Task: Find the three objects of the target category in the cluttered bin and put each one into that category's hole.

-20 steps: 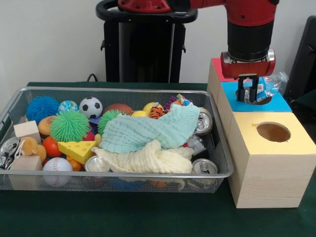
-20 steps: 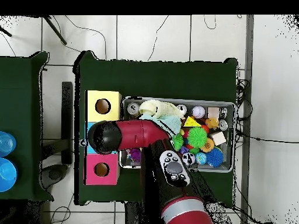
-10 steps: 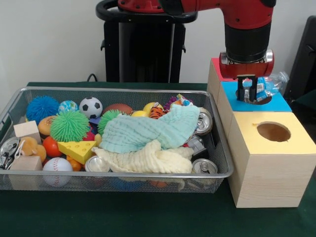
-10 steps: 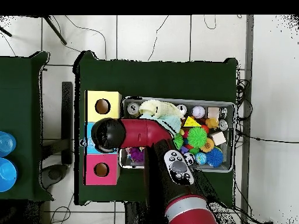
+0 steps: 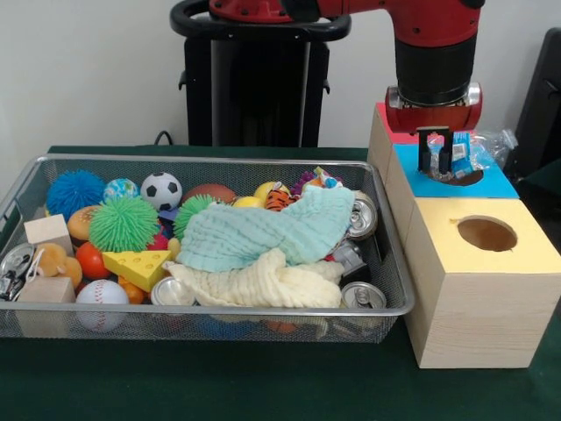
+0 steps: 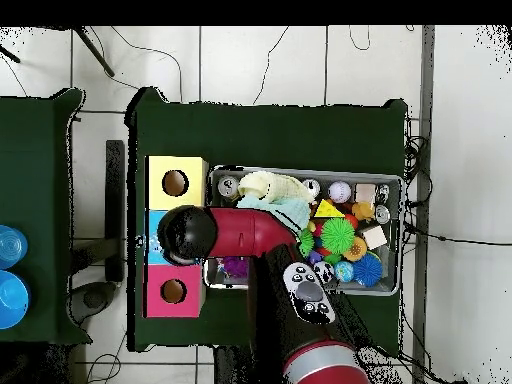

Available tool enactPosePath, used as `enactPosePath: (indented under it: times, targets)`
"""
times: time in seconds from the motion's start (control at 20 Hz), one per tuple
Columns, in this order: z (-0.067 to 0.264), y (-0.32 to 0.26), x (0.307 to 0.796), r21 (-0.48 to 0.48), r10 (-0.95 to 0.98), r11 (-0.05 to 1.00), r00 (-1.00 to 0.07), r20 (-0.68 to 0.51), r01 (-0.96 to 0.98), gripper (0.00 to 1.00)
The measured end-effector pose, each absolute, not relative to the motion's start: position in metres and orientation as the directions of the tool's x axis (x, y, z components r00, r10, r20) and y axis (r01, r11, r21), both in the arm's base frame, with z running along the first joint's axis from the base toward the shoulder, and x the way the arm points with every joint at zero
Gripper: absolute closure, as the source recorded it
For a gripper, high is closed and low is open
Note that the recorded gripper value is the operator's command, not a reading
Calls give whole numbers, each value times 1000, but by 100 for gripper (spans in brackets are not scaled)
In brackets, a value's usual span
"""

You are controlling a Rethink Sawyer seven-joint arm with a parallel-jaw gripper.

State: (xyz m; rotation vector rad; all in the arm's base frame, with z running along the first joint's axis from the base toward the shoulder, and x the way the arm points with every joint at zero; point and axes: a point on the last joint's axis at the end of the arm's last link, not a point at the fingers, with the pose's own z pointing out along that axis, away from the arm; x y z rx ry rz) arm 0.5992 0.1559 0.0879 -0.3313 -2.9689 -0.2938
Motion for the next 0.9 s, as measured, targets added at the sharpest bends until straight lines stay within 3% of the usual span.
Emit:
enactPosePath:
  times: [0.45, 0.9]
  targets:
    - [105, 146, 578, 100, 215, 968, -966, 140, 230, 100]
    - [99, 150, 542, 26, 196, 979, -966, 169, 203, 100]
